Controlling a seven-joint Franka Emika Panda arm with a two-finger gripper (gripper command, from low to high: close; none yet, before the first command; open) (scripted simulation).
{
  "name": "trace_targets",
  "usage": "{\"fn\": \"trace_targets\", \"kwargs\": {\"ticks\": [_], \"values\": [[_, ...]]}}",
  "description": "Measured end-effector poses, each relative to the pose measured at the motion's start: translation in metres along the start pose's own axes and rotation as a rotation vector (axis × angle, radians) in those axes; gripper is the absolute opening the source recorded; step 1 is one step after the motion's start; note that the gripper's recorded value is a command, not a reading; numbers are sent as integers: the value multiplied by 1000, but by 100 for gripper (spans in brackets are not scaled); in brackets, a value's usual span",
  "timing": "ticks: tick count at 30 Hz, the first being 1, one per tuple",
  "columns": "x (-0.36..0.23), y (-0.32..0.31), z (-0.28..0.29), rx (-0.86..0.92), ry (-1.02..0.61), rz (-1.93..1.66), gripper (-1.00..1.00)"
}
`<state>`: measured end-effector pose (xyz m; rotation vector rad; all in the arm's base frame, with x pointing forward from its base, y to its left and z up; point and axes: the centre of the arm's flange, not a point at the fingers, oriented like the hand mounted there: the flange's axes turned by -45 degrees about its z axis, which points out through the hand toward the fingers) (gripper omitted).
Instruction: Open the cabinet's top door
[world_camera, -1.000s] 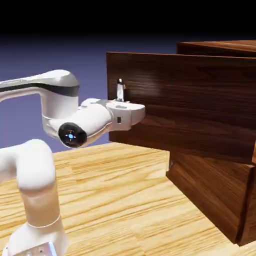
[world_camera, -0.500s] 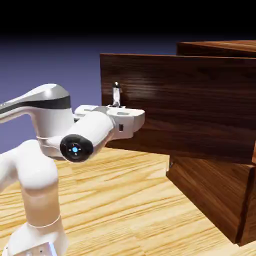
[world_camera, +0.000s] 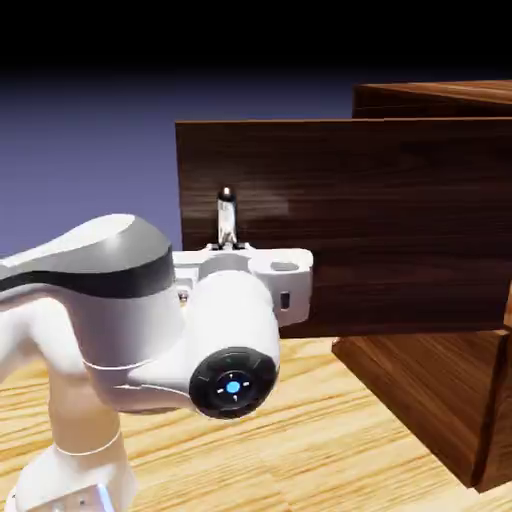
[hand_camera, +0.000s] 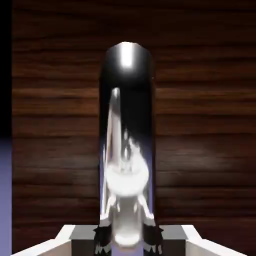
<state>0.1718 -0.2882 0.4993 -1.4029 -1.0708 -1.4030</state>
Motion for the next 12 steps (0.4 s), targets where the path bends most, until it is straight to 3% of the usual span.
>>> {"fn": "trace_targets", "kwargs": {"ticks": [12], "values": [[0,43,-90,225,0,0,-100]]}}
